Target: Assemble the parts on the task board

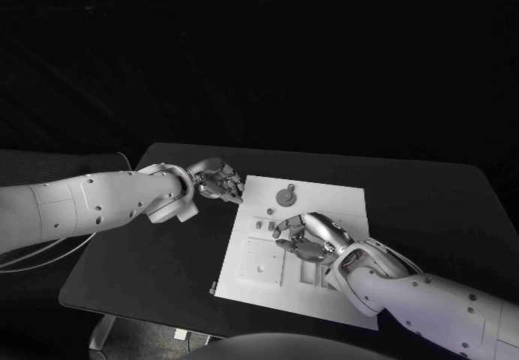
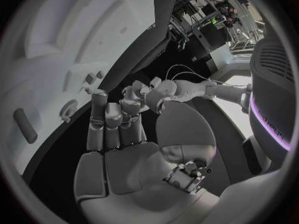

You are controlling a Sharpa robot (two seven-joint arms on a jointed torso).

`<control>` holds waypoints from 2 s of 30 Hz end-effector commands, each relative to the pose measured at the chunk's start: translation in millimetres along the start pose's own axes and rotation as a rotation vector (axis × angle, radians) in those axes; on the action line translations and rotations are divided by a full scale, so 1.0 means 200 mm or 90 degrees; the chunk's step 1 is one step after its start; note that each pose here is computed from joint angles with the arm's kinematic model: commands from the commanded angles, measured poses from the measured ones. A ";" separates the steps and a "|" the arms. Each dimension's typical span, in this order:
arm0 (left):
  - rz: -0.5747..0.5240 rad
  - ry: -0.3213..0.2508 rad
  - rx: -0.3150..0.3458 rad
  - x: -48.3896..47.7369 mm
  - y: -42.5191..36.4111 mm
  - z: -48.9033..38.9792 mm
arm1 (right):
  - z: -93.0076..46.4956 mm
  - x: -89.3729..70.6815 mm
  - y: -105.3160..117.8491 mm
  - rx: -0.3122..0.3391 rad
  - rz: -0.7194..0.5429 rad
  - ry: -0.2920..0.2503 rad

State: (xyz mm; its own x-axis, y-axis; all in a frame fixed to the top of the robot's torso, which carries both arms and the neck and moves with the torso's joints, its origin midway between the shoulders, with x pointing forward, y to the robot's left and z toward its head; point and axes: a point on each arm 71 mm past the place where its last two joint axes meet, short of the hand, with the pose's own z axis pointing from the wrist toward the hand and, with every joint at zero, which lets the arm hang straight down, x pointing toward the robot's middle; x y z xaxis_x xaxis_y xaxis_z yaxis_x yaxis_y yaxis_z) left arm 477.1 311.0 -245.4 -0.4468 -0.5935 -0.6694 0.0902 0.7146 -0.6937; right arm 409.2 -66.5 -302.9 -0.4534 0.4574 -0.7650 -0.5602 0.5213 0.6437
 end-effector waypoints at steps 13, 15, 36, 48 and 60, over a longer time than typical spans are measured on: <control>0.236 0.048 0.042 0.017 0.024 -0.145 | 0.01 -0.03 -0.06 0.030 0.012 -0.001; 0.260 0.045 0.045 0.018 0.020 -0.166 | 0.01 -0.04 -0.06 0.032 0.012 -0.001; 0.137 -0.020 -0.072 -0.142 0.224 -0.210 | 0.02 -0.09 -0.10 0.053 0.019 -0.006; 0.196 -0.069 -0.079 -0.251 0.322 -0.222 | 0.02 -0.09 -0.11 0.056 0.017 -0.005; 0.348 -0.035 0.018 -0.063 0.183 -0.199 | 0.02 -0.10 -0.12 0.060 0.017 -0.005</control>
State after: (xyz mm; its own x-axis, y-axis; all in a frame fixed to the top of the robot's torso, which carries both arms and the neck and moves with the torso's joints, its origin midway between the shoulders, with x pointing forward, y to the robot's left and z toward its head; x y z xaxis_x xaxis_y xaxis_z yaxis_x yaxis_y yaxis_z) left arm 453.3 366.4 -254.6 -0.3345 -0.2226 -0.9157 0.2479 0.9167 -0.3134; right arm 433.9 -85.6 -302.7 -0.4491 0.4850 -0.7504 -0.4799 0.5775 0.6605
